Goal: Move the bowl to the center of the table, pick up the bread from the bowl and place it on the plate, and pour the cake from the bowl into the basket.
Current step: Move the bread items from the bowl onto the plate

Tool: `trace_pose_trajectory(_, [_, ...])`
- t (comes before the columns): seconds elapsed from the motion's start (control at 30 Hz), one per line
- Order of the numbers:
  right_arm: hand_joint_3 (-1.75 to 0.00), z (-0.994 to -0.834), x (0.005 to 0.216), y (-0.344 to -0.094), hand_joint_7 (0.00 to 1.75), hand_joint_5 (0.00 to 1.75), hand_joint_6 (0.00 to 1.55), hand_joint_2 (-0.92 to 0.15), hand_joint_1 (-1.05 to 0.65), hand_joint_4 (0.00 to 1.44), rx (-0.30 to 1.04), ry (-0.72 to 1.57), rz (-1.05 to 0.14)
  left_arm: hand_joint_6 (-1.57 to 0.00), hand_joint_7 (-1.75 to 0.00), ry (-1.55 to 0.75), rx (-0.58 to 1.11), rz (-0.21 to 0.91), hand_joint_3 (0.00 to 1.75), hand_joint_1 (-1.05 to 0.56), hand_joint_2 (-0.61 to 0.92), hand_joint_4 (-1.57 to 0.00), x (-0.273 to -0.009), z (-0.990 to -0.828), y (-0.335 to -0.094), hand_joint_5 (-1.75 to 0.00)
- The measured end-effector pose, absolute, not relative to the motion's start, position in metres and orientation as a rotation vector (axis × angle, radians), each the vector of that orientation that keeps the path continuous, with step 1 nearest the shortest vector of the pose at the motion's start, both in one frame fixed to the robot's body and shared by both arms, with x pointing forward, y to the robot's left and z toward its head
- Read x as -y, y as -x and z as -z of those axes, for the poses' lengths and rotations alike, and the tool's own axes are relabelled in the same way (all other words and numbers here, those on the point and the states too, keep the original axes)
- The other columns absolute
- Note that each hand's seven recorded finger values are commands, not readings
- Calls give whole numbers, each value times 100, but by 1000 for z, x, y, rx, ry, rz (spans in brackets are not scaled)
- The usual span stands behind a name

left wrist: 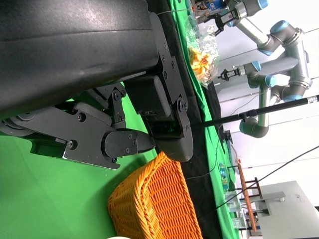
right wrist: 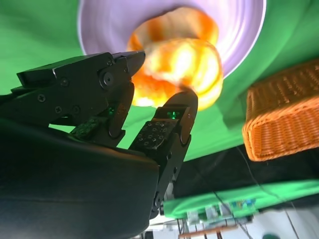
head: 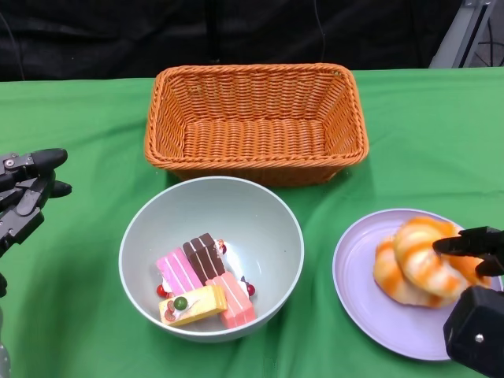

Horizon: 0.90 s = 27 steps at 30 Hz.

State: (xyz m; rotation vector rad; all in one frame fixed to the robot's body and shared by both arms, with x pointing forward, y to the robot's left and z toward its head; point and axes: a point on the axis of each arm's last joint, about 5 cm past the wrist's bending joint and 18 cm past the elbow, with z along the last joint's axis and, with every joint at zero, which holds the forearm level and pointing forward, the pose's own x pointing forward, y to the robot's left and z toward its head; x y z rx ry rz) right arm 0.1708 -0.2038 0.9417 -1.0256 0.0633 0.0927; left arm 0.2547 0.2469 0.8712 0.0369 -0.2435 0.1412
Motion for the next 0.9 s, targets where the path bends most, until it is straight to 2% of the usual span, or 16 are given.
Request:
trace_pose_trajectory(0.2, [0, -966, 206, -166, 0, 3, 65, -85, -9, 74, -80, 1089, -206, -120, -2, -36, 240, -142, 41, -9, 92, -81, -247, -871, -255, -94])
trace_pose_trajectory(0.4, [0, -982, 208, -163, 0, 3, 63, -84, -11, 75, -51, 1085, -203, -121, -2, -33, 244, -141, 40, -9, 92, -81, -246, -872, -256, -95])
trace_pose_trajectory(0.7, [0, -984, 207, -163, 0, 3, 63, -84, -9, 78, -19, 1063, -172, -120, -2, -34, 246, -140, 41, -8, 92, -81, -246, -873, -257, -95])
trace_pose_trajectory(0.9, [-1, -980, 203, -163, 3, 4, 69, -85, -7, 83, 95, 902, -88, -121, -3, -33, 247, -140, 40, -9, 92, -81, -246, -873, -257, -96])
